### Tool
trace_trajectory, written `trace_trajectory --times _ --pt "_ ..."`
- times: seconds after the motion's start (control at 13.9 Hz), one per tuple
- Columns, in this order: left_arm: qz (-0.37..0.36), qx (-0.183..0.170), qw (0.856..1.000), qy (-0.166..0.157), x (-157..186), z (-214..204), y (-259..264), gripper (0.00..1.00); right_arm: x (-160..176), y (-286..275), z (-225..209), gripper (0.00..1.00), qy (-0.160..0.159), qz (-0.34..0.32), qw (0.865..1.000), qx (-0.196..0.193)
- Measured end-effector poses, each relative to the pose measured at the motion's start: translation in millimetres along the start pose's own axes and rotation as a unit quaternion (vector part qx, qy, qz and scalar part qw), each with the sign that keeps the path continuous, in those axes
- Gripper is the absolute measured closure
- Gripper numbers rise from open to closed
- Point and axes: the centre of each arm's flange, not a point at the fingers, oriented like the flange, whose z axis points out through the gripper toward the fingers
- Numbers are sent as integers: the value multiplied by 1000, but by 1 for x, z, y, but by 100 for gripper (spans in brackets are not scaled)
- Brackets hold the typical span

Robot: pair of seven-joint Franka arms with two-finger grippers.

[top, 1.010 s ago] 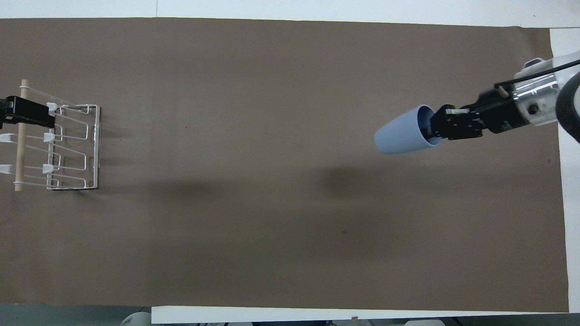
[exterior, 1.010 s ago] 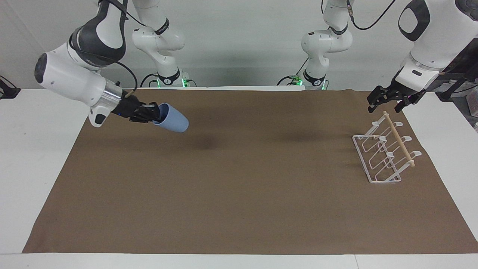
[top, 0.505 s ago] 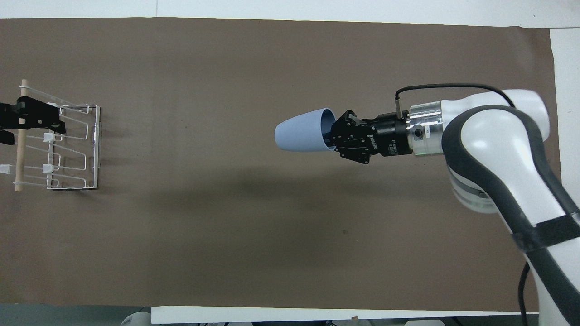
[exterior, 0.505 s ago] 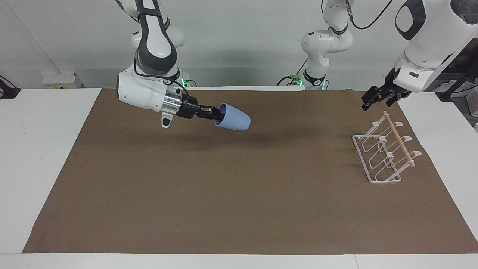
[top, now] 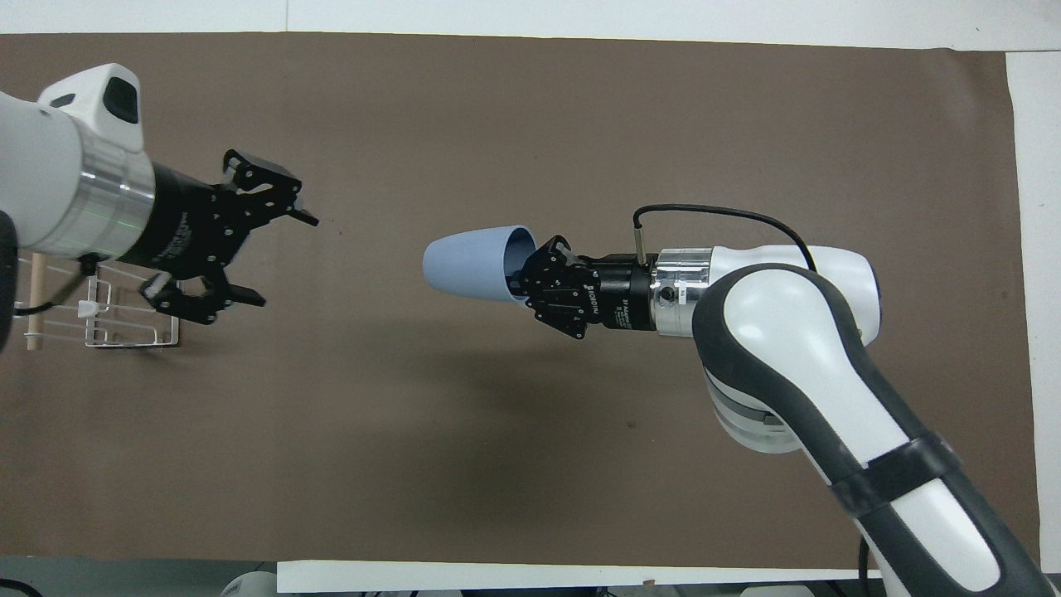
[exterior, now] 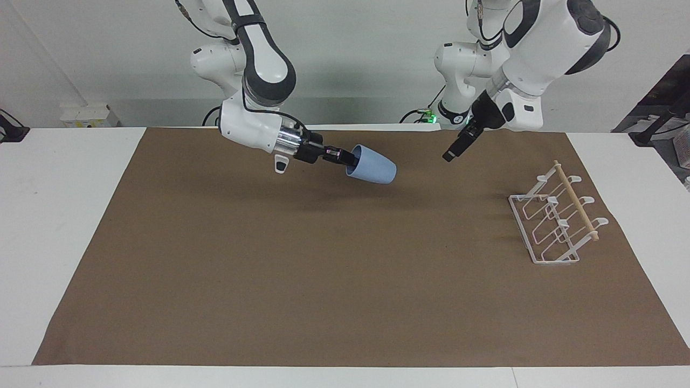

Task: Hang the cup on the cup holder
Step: 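Hold the cup with the right gripper while the left gripper approaches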

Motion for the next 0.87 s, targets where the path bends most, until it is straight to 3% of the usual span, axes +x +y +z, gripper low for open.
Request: trace_trajectory --times 0.14,0.36,0.72,0.87 --pt "-81 -24 996 -39 -20 12 8 0 -6 1 8 96 2 3 1000 -3" --pt "-157 -45 985 -57 -17 19 12 0 -7 1 9 96 2 13 1000 3" --pt "-179 -25 980 -84 -26 57 10 0 -6 2 9 96 2 15 1000 5" --pt "-192 -36 977 -86 -29 60 14 0 -6 2 9 96 2 16 1000 5"
